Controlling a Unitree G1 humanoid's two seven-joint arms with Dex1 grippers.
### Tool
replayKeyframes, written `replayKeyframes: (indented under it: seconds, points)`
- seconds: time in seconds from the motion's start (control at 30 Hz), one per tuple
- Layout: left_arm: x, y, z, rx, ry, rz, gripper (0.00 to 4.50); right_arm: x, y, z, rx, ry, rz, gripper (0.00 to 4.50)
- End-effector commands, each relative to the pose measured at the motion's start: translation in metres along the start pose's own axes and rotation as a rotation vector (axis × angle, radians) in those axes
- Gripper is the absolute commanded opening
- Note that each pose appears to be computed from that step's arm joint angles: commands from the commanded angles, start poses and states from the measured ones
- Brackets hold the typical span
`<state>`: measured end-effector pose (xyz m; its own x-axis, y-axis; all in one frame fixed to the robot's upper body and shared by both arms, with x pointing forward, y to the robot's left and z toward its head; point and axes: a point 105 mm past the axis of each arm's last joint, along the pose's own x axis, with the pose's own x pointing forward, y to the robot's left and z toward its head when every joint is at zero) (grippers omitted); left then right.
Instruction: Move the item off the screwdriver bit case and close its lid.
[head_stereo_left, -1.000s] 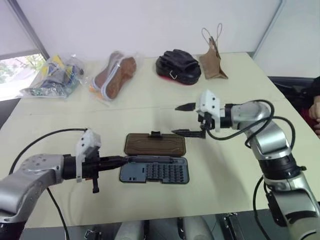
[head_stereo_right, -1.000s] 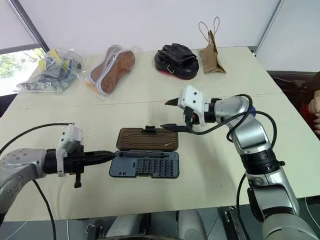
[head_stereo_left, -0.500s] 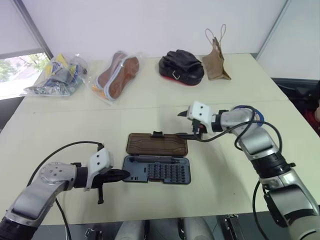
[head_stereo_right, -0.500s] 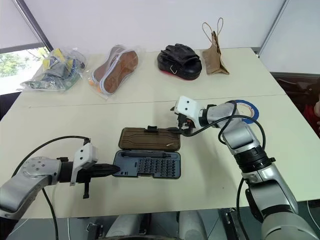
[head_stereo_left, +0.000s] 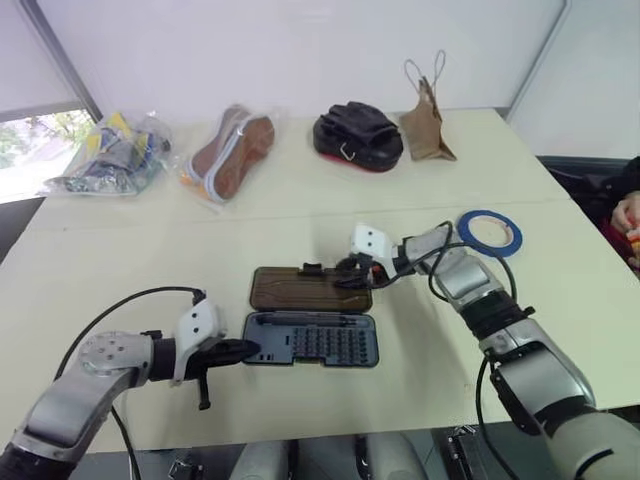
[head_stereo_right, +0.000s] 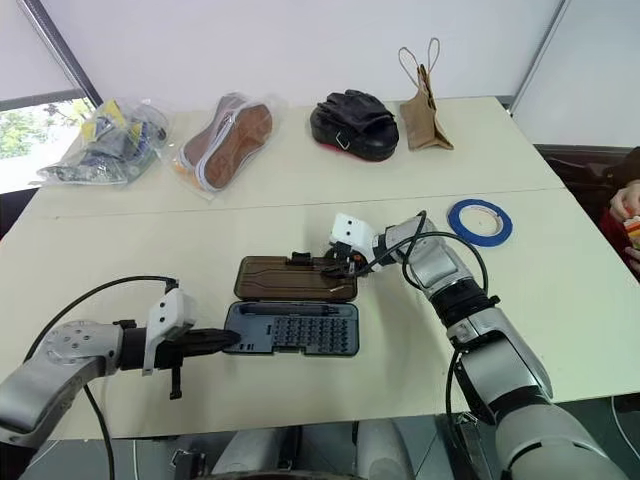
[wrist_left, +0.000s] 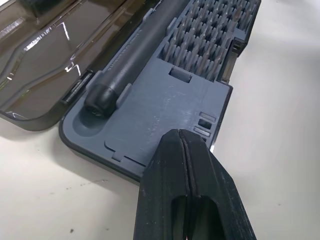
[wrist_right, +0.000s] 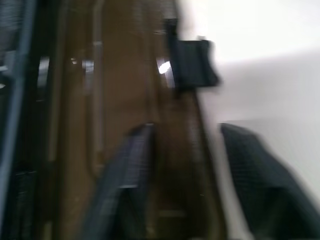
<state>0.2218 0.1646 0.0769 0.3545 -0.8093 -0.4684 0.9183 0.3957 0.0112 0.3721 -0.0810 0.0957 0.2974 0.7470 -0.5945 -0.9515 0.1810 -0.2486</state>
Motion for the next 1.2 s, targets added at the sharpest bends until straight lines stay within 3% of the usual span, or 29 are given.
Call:
replayKeyframes:
  seconds: [0.03, 0.3, 0.47, 0.67, 0.77, 1.0, 1.1, 1.2]
  points:
    - [0.001, -0.004, -0.01, -0.056, 0.021, 0.002, 0.0, 0.008, 0.007, -0.011, -0.018, 0.053, 0.045, 0.1]
    - [0.003, -0.007, -0.01, -0.076, 0.007, 0.004, 0.0, 0.011, -0.008, 0.001, -0.131, 0.021, -0.049, 0.1]
    - [0.004, -0.009, -0.01, -0.099, -0.009, 0.008, 0.0, -0.02, -0.026, 0.037, -0.303, -0.08, -0.198, 0.1]
    - [0.005, -0.009, -0.003, -0.112, -0.046, 0.008, 0.0, -0.053, -0.011, 0.064, -0.376, -0.163, -0.236, 0.1]
    - [0.004, -0.005, 0.016, -0.152, -0.134, 0.012, 0.0, -0.054, -0.003, 0.065, -0.383, -0.164, -0.234, 0.1]
    - [-0.018, 0.003, 0.099, -0.261, -0.468, -0.053, 0.0, -0.048, 0.004, 0.061, -0.364, -0.163, -0.228, 0.1]
    - [-0.045, 0.044, 0.137, -0.258, -0.654, 0.106, 0.0, -0.046, 0.003, 0.059, -0.364, -0.158, -0.232, 0.1]
    - [-0.064, 0.096, 0.131, -0.259, -0.676, 0.38, 0.0, -0.045, 0.001, 0.059, -0.364, -0.153, -0.235, 0.1]
